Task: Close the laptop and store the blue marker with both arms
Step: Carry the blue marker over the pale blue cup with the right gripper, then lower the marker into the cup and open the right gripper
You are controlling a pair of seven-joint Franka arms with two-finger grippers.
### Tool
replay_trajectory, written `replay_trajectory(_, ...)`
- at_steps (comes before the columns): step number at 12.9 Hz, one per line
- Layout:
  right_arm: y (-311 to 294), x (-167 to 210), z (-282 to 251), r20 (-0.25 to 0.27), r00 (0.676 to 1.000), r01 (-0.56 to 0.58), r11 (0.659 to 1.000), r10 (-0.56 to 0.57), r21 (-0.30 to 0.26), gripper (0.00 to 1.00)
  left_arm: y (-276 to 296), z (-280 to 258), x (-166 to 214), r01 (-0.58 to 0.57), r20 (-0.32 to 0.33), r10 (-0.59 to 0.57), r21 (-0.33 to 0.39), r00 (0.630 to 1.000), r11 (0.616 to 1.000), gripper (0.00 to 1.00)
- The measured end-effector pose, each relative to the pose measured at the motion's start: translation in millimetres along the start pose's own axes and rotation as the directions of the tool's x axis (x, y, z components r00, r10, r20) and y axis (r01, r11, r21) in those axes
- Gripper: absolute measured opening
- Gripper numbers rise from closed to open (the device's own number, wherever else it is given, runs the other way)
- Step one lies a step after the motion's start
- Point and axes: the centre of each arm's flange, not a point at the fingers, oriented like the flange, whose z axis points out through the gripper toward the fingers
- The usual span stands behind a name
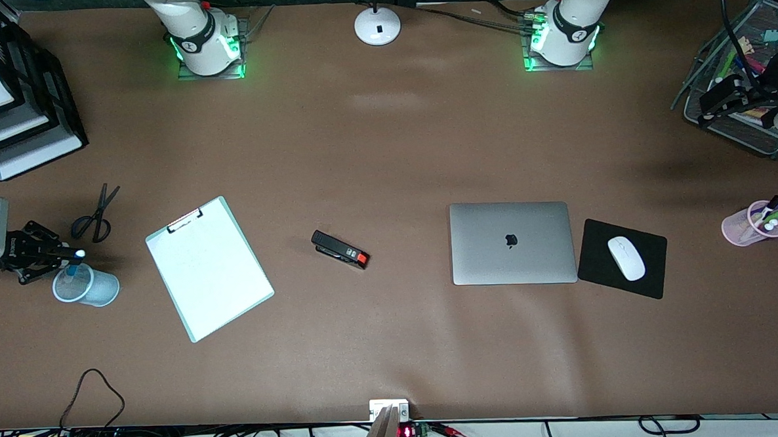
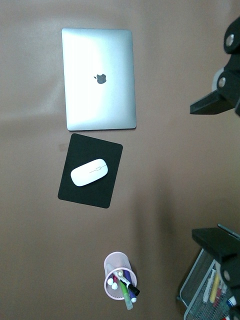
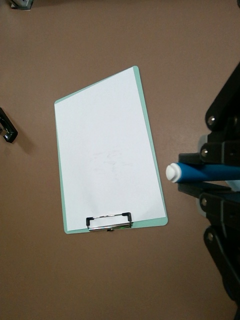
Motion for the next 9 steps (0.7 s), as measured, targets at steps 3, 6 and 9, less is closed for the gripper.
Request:
replay_trajectory(3, -4.2, -17.0, 8.8, -0.006, 1.0, 0.006, 1.0, -0.006, 0.001, 0.18, 16.4, -2.0, -1.1, -0.034, 0.003, 0.034, 0.001, 0.999, 0.999, 1.0)
replay_trajectory(6, -11.7, -31.7, 17.4, -0.017, 1.0, -0.009, 1.0, 0.009, 0.002, 0.18, 31.9, -1.0, -3.5, -0.063, 0.023, 0.063, -0.002, 0.998, 0.998, 1.0)
replay_trajectory(9, -14.1, -40.4, 19.9, -0.008, 1.0, -0.013, 1.0, 0.013, -0.016, 0.18, 39.8, -1.2, -5.6, -0.078, 0.033, 0.078, -0.003, 0.996, 0.997, 1.0)
